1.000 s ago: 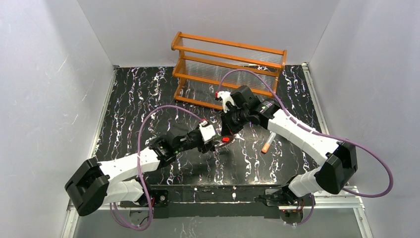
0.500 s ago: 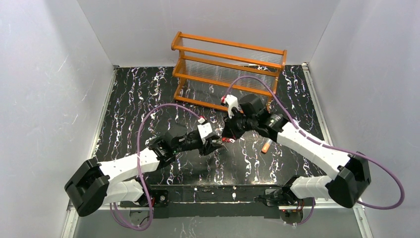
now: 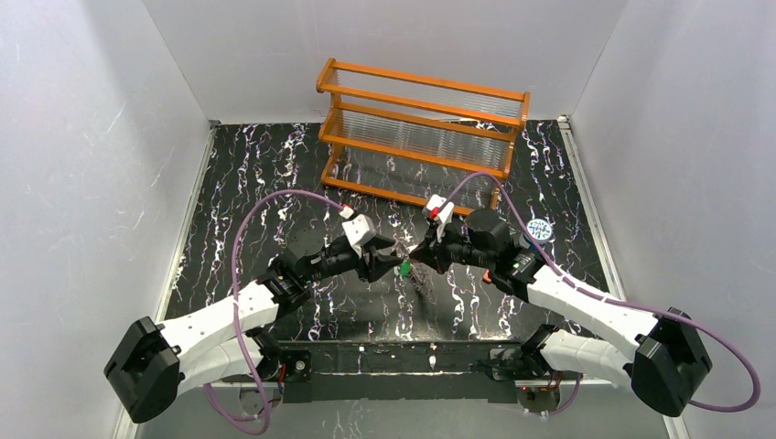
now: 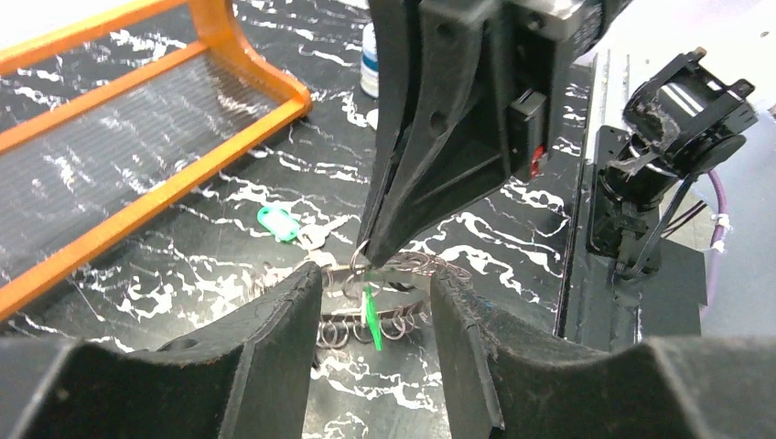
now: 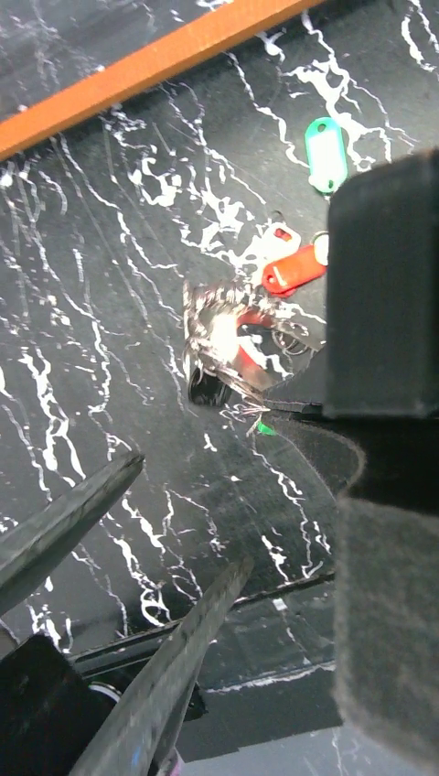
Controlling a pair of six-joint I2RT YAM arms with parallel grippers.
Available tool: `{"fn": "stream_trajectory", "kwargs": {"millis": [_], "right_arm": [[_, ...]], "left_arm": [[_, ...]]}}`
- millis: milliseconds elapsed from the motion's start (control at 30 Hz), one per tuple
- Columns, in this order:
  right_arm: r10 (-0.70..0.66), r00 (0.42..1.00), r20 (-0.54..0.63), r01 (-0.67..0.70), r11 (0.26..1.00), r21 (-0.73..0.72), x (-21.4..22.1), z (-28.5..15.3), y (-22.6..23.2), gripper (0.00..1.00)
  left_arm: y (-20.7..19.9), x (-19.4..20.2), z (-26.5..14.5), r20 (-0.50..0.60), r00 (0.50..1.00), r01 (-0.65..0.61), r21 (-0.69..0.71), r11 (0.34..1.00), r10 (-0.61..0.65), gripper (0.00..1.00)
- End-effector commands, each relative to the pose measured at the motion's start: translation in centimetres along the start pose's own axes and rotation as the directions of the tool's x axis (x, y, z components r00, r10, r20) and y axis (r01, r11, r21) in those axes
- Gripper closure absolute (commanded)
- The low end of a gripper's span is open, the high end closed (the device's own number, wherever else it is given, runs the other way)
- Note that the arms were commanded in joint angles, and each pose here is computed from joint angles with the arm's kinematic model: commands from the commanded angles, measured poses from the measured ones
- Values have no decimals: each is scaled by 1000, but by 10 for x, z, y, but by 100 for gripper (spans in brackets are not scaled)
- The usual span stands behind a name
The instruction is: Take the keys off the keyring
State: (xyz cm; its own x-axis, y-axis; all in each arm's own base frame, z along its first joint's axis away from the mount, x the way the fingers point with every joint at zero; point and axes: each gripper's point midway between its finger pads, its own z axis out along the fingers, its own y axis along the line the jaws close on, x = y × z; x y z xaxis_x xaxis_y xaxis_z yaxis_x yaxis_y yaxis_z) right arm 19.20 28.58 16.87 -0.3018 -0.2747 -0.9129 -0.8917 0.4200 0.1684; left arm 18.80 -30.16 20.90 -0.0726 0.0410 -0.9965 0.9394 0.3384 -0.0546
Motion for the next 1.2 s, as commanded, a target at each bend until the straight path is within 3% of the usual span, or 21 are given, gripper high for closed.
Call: {"fn": "stream_trajectory", "kwargs": {"millis": [0,433,733,833,1000,1167], "right_arm": [[-113,956,270,118,993,-4,-61,-4,5,99],[-50,946,320,60,998,-19,-63,-9,10,99],[-62,938,342,93,993,-75,-57,-12,21,99],[-56,932,358,87,994,-72,-57,-13,20,99],[-46,918,393,80,994,-70,-62,-16,20,99],[-35,902,430,82,992,-93,-66,-18,24,99]], "left_arm": [[7,-1,1,-15,997,72,-42,996,-73,54],[35,28,-10,-10,986,159,-231,960,-166,74],[41,20,-4,34,979,202,-199,959,-200,75],[29,13,-2,34,982,187,-122,975,-184,75],[9,12,-2,18,982,188,-12,982,-188,69],[9,17,-5,15,982,191,-23,981,-191,67]]}}
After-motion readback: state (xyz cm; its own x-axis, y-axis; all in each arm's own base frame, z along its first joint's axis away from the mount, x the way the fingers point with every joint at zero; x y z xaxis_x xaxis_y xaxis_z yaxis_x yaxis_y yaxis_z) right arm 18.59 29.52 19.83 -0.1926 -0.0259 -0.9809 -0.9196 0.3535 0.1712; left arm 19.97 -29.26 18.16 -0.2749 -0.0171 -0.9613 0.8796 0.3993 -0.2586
